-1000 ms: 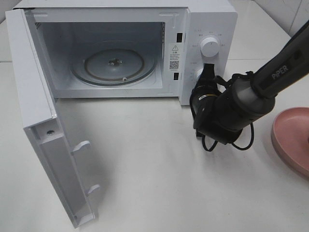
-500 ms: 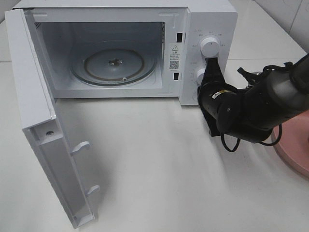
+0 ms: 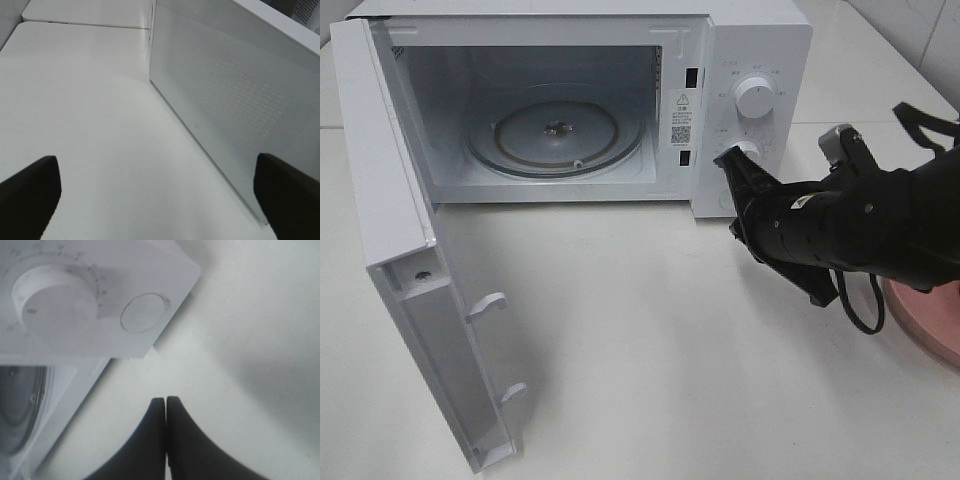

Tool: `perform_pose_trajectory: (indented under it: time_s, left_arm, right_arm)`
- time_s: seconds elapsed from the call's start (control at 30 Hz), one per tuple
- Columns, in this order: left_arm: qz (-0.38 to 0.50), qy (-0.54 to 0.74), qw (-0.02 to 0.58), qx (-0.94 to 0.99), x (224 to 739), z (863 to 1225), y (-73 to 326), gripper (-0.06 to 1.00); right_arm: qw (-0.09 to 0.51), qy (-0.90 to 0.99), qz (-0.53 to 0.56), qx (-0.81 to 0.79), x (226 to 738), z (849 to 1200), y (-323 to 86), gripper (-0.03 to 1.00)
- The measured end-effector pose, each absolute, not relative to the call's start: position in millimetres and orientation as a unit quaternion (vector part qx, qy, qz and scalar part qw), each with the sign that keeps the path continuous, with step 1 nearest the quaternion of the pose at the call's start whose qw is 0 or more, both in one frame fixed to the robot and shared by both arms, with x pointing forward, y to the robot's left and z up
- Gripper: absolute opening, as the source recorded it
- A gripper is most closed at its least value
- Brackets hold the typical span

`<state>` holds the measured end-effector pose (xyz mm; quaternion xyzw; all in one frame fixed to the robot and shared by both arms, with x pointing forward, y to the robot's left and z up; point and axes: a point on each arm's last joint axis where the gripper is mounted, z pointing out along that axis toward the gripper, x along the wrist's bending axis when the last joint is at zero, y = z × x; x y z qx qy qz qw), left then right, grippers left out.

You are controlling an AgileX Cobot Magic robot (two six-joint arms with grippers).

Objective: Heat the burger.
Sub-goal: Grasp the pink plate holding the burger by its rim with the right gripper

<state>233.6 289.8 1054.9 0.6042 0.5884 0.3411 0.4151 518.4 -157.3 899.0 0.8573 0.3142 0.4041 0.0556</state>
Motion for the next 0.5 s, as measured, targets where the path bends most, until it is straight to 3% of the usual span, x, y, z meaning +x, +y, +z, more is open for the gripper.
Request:
perform_pose_trajectory:
  time_s: [0.5]
  left_arm:
    - [0.341, 0.588, 0.415, 0.604, 233.6, 1054.9, 289.8, 0.99]
  right_arm:
    - [0.029, 0.502, 0.358, 0.786, 494.0, 932.4, -150.3, 0.03]
